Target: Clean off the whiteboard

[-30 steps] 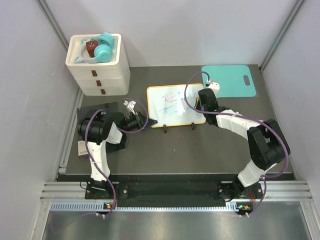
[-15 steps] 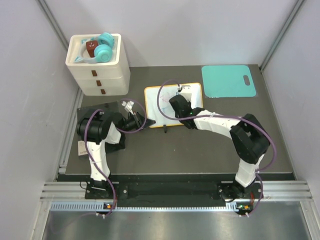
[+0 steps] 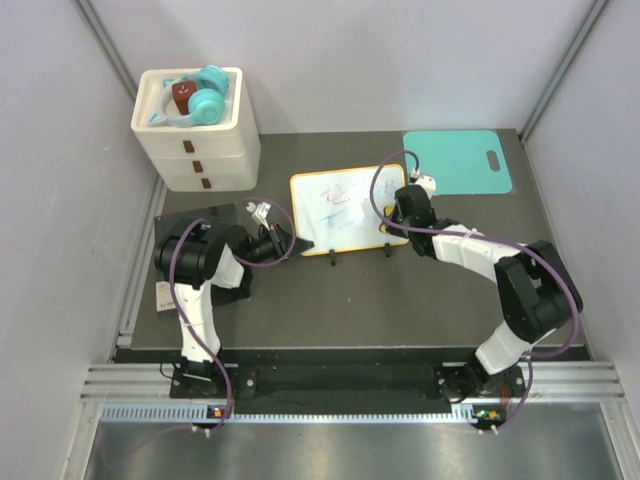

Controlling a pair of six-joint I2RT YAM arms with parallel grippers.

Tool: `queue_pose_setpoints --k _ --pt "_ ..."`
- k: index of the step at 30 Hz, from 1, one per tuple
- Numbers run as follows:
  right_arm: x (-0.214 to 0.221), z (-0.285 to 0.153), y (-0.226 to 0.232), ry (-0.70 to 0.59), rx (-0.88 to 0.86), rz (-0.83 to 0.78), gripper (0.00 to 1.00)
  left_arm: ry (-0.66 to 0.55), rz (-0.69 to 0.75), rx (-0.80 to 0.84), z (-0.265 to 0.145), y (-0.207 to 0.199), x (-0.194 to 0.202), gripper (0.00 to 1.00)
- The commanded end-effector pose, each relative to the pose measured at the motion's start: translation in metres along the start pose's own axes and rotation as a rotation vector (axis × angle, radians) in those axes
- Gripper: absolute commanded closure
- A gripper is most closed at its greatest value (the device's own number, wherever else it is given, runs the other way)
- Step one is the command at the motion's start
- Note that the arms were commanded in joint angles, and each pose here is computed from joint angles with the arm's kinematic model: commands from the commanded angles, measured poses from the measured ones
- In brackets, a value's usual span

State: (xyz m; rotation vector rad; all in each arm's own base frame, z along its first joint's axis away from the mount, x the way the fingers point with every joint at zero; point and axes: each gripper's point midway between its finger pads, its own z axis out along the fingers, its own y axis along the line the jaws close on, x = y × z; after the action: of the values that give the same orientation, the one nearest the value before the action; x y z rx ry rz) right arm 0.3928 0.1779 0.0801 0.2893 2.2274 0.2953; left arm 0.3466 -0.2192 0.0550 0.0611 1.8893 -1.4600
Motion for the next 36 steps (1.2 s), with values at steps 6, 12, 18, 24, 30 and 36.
queue_pose_setpoints --k 6,12,18,24,30,36 --pt "0.031 0.002 -0.102 0.092 0.357 -0.061 1.0 -0.068 0.081 0.01 -0.001 -0.002 -0.014 1.0" --pt "0.01 -0.004 -0.113 0.038 0.402 -0.061 1.0 -0.067 0.081 0.011 -0.001 -0.002 -0.013 1.0" --pt "0.013 0.003 -0.096 0.047 0.331 -0.067 1.0 -0.066 0.08 0.015 -0.001 -0.002 -0.013 1.0" --pt "0.015 0.005 -0.058 0.027 0.253 -0.133 1.0 -0.065 0.078 0.014 -0.001 -0.002 -0.013 1.0" --pt "0.013 0.013 -0.027 0.034 0.189 -0.195 1.0 -0.066 0.082 0.015 -0.001 -0.002 -0.013 1.0" --pt "0.023 0.021 0.004 0.06 0.117 -0.272 1.0 -0.063 0.082 0.017 0.0 -0.002 -0.013 1.0"
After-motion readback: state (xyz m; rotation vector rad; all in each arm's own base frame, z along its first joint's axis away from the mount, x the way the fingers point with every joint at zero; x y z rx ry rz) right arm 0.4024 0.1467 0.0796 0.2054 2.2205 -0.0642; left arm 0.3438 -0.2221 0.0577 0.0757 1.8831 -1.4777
